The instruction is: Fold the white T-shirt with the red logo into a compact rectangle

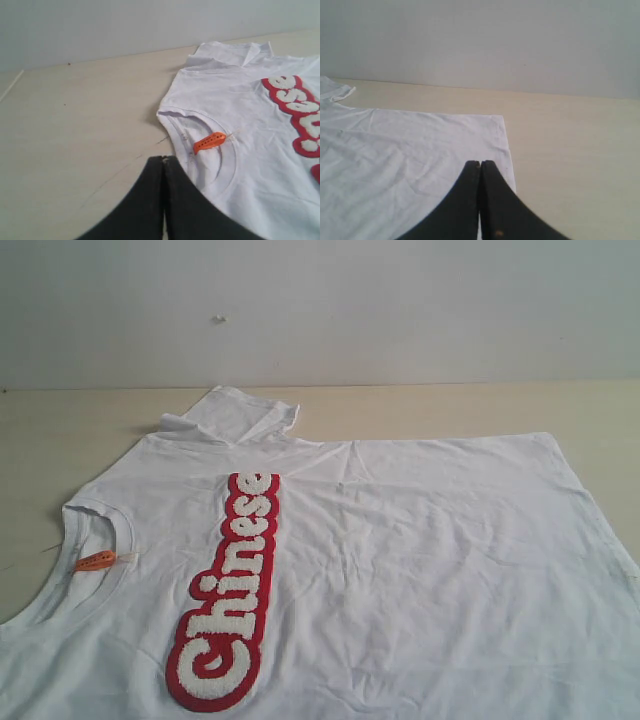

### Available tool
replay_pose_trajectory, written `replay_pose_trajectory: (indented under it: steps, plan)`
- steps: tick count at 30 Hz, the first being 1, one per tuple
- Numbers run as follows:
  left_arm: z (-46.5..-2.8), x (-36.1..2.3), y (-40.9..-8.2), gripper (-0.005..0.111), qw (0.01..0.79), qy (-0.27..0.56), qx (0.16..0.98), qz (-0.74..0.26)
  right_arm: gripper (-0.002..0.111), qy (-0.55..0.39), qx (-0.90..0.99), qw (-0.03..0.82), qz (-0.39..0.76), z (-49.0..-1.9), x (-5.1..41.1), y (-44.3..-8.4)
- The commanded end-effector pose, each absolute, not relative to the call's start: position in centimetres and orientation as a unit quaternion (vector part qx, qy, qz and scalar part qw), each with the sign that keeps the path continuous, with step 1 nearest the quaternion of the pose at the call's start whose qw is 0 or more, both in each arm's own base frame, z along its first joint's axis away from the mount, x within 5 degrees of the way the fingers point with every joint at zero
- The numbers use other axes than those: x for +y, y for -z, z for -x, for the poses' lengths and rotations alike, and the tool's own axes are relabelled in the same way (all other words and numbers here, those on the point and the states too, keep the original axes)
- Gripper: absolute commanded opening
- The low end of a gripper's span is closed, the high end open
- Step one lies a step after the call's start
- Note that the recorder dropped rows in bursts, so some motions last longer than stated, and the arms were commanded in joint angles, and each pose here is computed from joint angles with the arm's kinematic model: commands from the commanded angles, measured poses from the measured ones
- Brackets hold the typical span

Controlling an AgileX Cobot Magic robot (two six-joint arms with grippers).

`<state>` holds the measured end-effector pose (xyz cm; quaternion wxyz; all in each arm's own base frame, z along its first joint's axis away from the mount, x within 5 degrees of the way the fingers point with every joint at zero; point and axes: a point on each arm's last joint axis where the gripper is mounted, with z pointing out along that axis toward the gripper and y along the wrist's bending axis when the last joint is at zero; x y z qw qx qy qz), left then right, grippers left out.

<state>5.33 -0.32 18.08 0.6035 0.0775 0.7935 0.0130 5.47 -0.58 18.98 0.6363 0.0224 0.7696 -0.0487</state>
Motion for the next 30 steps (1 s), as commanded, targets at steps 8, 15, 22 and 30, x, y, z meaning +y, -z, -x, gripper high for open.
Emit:
replay_pose_trajectory:
  steps: [8,15,22,30]
  plan:
    - [-5.6,-0.4,-20.0,0.0,0.686,-0.021,0.722,-0.085,0.0,0.038,0.768,0.639,-0.007,-5.5,-0.4,-18.9]
    - [-5.3,-0.7,-22.9,0.0,0.786,0.101,0.61,0.008,0.0,0.075,0.72,0.689,0.022,-5.6,-0.5,-20.2]
    - [-5.1,-0.7,-23.5,0.0,0.789,0.202,0.575,0.074,0.0,0.031,0.609,0.792,-0.024,-5.3,-0.4,-22.9]
    - [-4.7,-0.7,-24.6,0.0,0.815,0.24,0.521,0.083,0.0,-0.17,0.533,0.807,-0.189,-5.0,-0.9,-23.8]
